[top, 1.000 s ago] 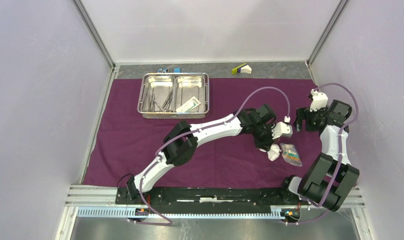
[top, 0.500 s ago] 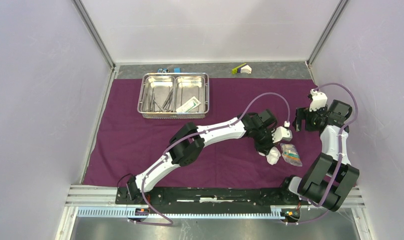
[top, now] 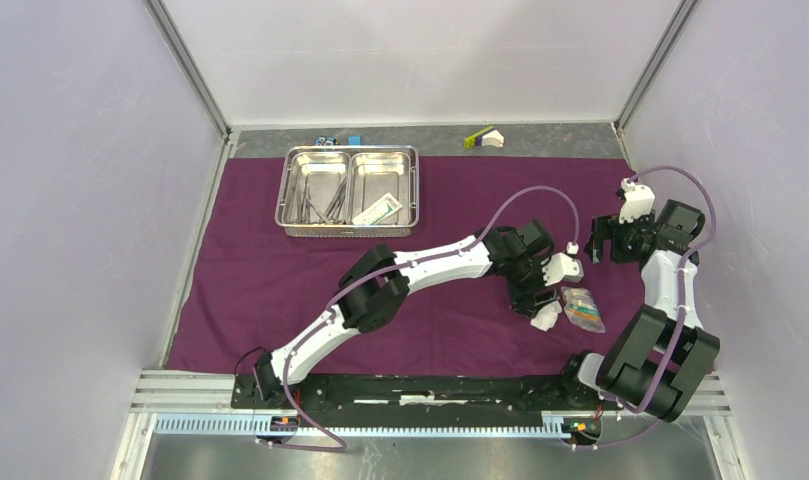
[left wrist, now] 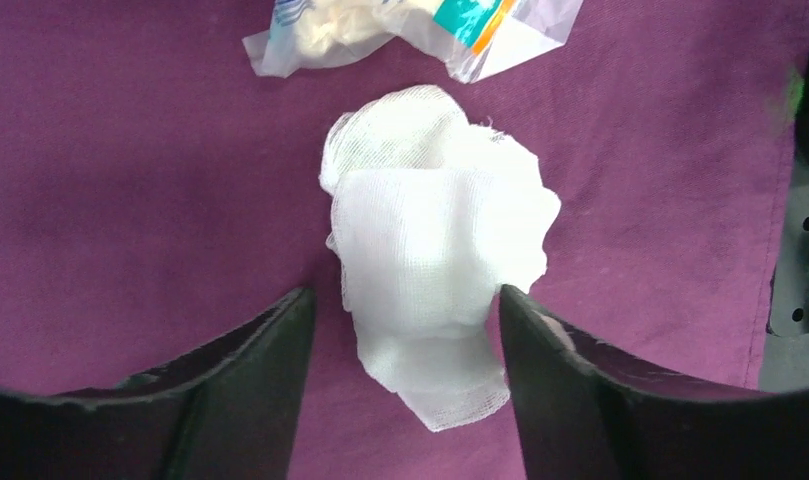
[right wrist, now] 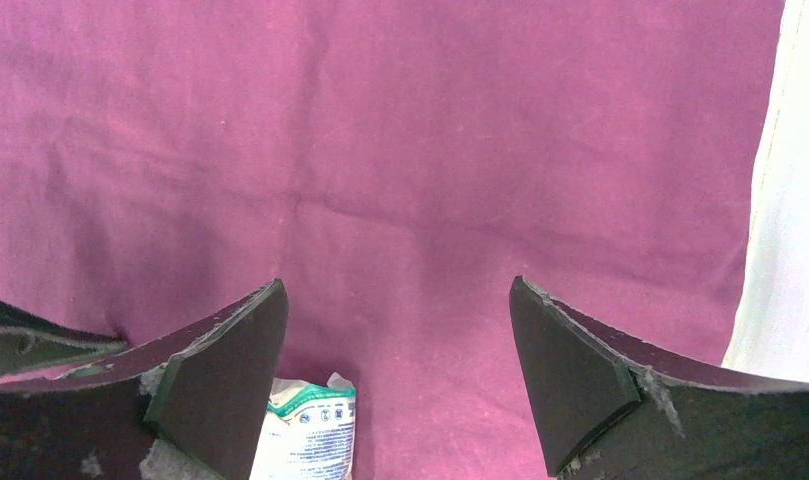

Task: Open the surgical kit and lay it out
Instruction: Place the medical item in the surgical kit, then pick up the medical item from the container.

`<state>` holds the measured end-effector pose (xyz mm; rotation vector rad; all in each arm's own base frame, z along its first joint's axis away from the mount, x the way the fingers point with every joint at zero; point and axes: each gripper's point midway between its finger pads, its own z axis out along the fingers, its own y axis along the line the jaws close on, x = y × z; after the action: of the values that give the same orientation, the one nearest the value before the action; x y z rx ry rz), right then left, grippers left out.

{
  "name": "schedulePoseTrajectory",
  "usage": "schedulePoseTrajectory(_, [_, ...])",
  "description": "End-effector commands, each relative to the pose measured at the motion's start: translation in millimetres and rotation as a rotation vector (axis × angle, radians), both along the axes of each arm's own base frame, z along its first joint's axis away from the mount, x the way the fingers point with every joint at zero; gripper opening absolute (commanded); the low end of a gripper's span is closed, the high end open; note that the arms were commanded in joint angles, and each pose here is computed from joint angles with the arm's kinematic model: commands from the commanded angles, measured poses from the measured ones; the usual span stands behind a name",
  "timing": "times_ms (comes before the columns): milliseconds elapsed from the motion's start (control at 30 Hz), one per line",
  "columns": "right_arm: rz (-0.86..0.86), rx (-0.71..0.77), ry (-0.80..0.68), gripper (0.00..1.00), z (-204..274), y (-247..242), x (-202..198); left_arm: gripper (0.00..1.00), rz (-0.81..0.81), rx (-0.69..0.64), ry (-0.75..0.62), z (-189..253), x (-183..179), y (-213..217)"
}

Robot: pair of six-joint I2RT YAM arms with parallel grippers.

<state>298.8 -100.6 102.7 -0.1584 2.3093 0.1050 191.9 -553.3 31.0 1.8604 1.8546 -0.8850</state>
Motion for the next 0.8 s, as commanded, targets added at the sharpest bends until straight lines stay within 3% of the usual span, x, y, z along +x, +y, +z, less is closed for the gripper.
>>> schedulePoseTrajectory(0, [0.023,0.012,-0.016,0.88,1,2,3,0.78,0.023,-0.037,-0.067,45,5,4])
schedulePoseTrajectory(133, [0.029,0.018,-0.016,0.89,1,3,4,0.90,0.027,-0.053,-0.092,67,6,8])
schedulePoseTrajectory(367, [0.035,0.025,-0.026,0.89,4,4,5,1.00,0.080,-0.074,-0.175,110,21,31])
schedulePoseTrajectory(633, [0.064,0.022,-0.080,0.88,17,14,9,1.00,0.376,-0.031,-0.304,148,113,128])
schedulePoseTrajectory(767, [0.093,0.008,-0.089,0.88,17,21,13,1.00,0.562,0.014,-0.254,155,164,200])
